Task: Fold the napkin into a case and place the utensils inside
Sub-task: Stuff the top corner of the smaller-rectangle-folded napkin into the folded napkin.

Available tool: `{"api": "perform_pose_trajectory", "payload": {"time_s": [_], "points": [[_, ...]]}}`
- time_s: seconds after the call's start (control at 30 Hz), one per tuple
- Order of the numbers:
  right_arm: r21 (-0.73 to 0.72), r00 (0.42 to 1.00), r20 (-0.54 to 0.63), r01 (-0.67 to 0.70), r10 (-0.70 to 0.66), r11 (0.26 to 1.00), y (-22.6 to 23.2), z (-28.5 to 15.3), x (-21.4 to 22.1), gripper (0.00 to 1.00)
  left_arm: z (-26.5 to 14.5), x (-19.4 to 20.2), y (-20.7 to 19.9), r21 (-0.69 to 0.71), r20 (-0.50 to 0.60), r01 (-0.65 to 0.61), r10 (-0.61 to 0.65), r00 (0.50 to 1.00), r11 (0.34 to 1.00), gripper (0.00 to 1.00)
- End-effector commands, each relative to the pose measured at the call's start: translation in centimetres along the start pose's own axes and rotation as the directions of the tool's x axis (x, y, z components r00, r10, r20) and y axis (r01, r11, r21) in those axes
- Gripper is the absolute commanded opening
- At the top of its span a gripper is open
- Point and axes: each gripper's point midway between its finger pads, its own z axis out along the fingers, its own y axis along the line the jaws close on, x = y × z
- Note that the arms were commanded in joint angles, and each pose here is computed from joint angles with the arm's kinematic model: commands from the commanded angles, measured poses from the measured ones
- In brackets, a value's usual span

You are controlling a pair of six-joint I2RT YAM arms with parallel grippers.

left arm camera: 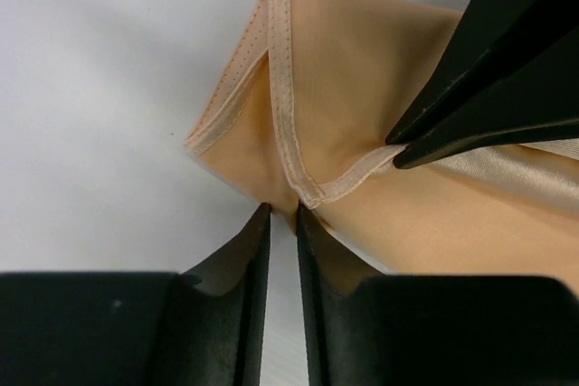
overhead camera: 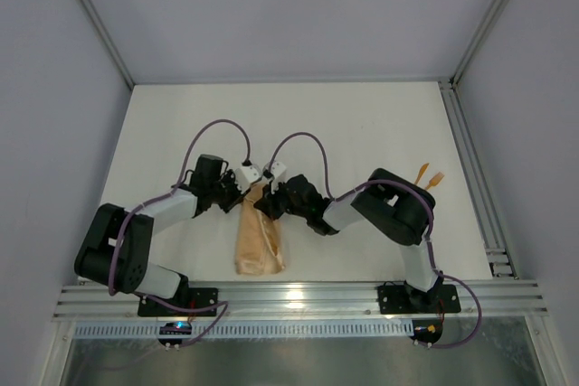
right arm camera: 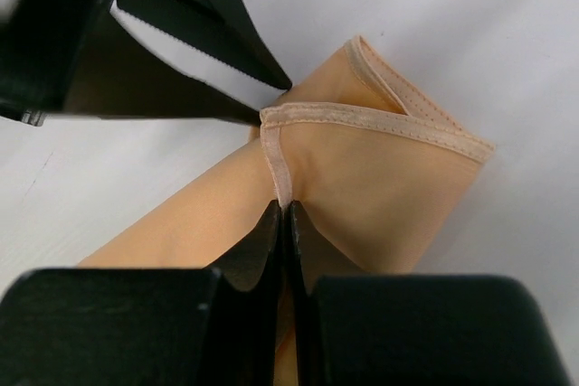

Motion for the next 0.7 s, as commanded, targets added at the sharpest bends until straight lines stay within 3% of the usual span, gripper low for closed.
{"api": "perform_pose_trajectory", "payload": {"time_s": [0.0,0.07,0.13,0.37,0.5,0.67], "points": [[0.021,0.997,-0.079,0.022,-0.02,1.0,-0.8,-0.6,2.3,0.07,0.4,-0.9,1.5,-0.074,0.013,-0.017,0.018,1.0,0.997,0.16],[0.02,0.996,-0.085,0.036,-0.034,0.999,-0.7,-0.6,2.2,0.07,0.5,-0.9,1.4,-0.069,0.011,0.004,-0.003,1.0,0.998,0.04],[0.027,0.992,-0.102,0.077,-0.074,0.997,-0.5,-0.7,2.3,0.09,0.2,-1.7,1.1,-0.056,0.038,0.047,-0.045,0.998,0.997,0.0],[0.008,0.98,-0.104,0.17,-0.169,0.985,0.9,-0.5,1.6,0.12,-1.6,-5.2,0.7,-0.021,0.128,0.185,-0.181,0.975,0.983,0.0],[-0.011,0.966,-0.136,0.221,-0.22,0.975,1.2,-0.7,2.6,0.12,-1.5,-4.7,1.7,-0.062,0.109,0.235,-0.227,0.968,0.97,0.0],[-0.035,0.949,-0.203,0.24,-0.242,0.97,1.3,-0.4,3.9,0.11,-1.2,-4.9,0.4,0.031,0.11,0.269,-0.271,0.956,0.963,0.0]]}}
